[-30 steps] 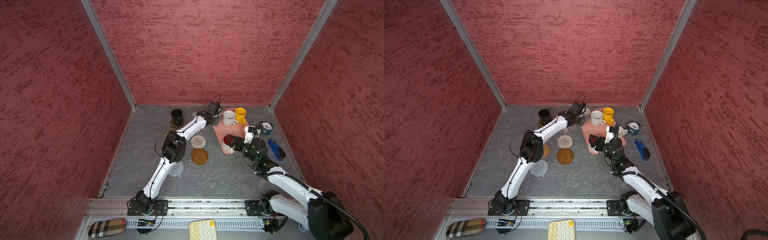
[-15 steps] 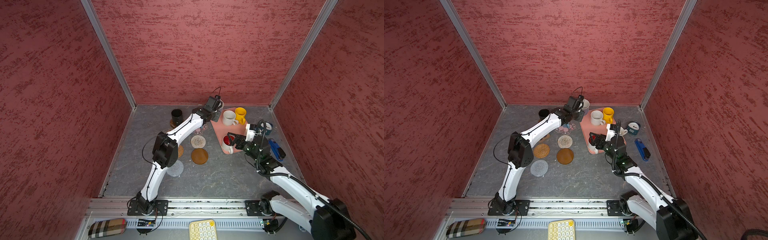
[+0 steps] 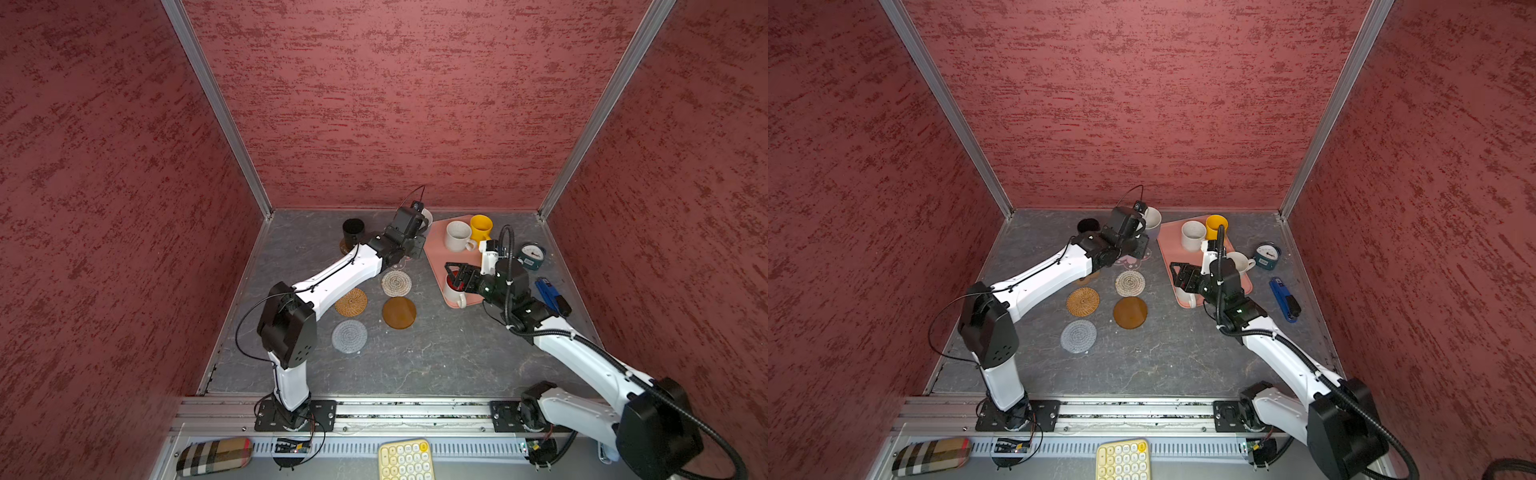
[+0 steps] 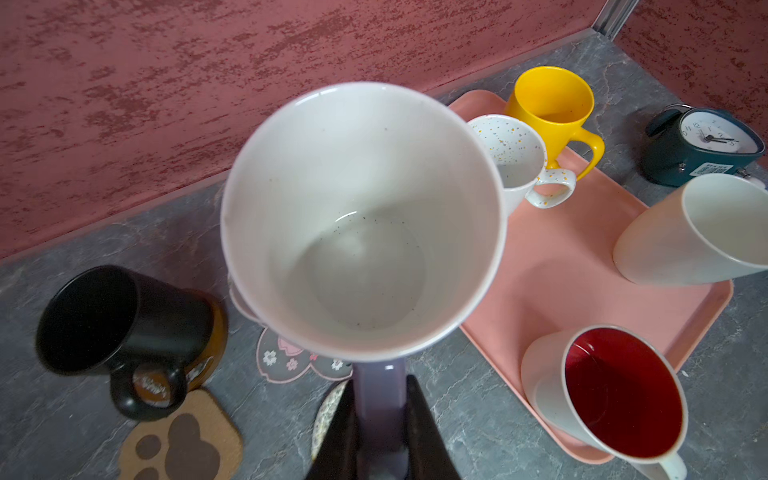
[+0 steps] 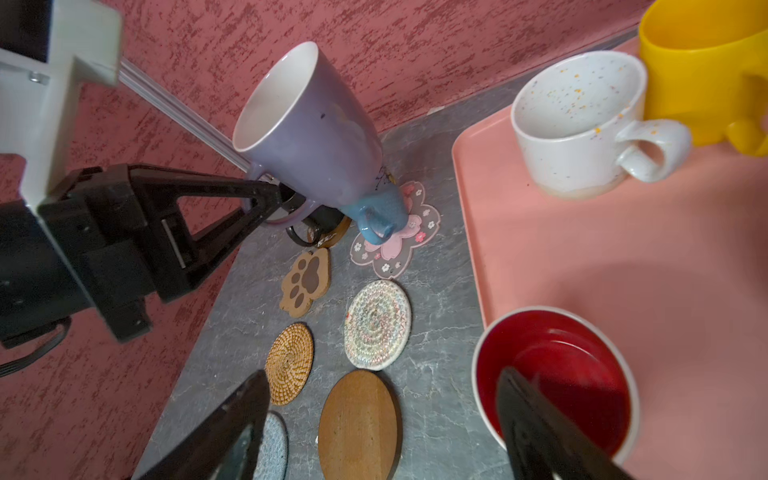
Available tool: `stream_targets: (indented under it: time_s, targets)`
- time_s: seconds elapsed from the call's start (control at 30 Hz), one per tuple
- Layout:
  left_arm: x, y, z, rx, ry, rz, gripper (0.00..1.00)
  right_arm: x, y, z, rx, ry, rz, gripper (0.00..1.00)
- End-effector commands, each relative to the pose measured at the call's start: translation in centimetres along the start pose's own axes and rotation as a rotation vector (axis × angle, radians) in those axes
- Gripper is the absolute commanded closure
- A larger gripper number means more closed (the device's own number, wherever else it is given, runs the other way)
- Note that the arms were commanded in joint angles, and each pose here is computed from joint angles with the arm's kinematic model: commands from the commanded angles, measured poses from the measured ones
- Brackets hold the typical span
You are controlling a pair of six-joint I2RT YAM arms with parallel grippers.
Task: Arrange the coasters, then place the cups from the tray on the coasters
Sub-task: 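Carry the lilac mug toward the paw-print coaster while the right gripper moves toward the coasters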
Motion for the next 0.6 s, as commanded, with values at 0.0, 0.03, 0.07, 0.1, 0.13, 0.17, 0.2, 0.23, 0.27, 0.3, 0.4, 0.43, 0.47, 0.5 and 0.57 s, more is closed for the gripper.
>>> stream_targets:
  time_s: [0.0,0.03,0.07,0.1,0.13,0.17,0.2,0.23,0.27,0.3,0.4,0.43,0.47,0.5,0.57]
  targets:
    - [3.1,-3.1,0.8,-0.005,-0.087,-0.158,1.00,0.2,0.6,1.4,0.009,-0.018,0.010,0.14]
    - [2.7,-3.5,1.2,0.001,-0.095,-0.157,1.00,0.2,0.8,1.9,0.018,-0.021,0.013,0.14]
    - [2.2,-3.9,1.7,0.010,-0.105,-0.156,1.00,0.2,1.1,2.3,0.024,-0.025,0.017,0.14]
    - [1.7,-4.2,2.4,0.021,-0.117,-0.155,1.00,0.1,1.5,2.8,0.033,-0.029,0.023,0.14]
    - [1.4,-4.6,2.9,0.026,-0.128,-0.154,1.00,0.0,1.7,3.1,0.039,-0.033,0.028,0.13]
    - [0.9,-5.1,3.5,0.035,-0.142,-0.153,1.00,0.0,2.0,3.6,0.047,-0.038,0.031,0.13]
    - [0.4,-5.5,4.2,0.042,-0.156,-0.153,1.00,-0.1,2.4,4.1,0.056,-0.043,0.036,0.13]
    - [0.0,-5.9,4.8,0.050,-0.166,-0.152,1.00,-0.1,2.6,4.4,0.062,-0.045,0.040,0.13]
    - [-0.5,-6.3,5.3,0.060,-0.177,-0.152,1.00,-0.2,3.0,4.8,0.070,-0.049,0.044,0.13]
    - [-0.9,-6.6,5.9,0.069,-0.188,-0.153,1.00,-0.3,3.3,5.2,0.077,-0.051,0.048,0.13]
    - [-2.3,-7.6,7.8,0.106,-0.222,-0.153,1.00,-0.5,4.3,6.5,0.110,-0.061,0.060,0.13]
    - [-2.9,-7.9,8.4,0.120,-0.232,-0.150,1.00,-0.6,4.7,6.9,0.122,-0.066,0.067,0.13]
    - [-3.3,-8.2,9.2,0.138,-0.251,-0.152,1.00,-0.7,5.1,7.4,0.134,-0.072,0.074,0.13]
    - [-3.9,-8.2,9.9,0.159,-0.265,-0.146,1.00,-0.8,5.4,7.8,0.146,-0.078,0.080,0.12]
    - [-4.9,-8.6,11.6,0.197,-0.317,-0.138,1.00,-1.0,6.0,8.6,0.174,-0.086,0.086,0.12]
Point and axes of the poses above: each gripper's point midway between its finger pads, its own y axis out along the fingers, its own z axis along the line the jaws close on, x = y × z, the point moved 2 cm from there along -y, back along the fingers, and after that the axes turned 13 degrees about -y, right-handed, at the moved point
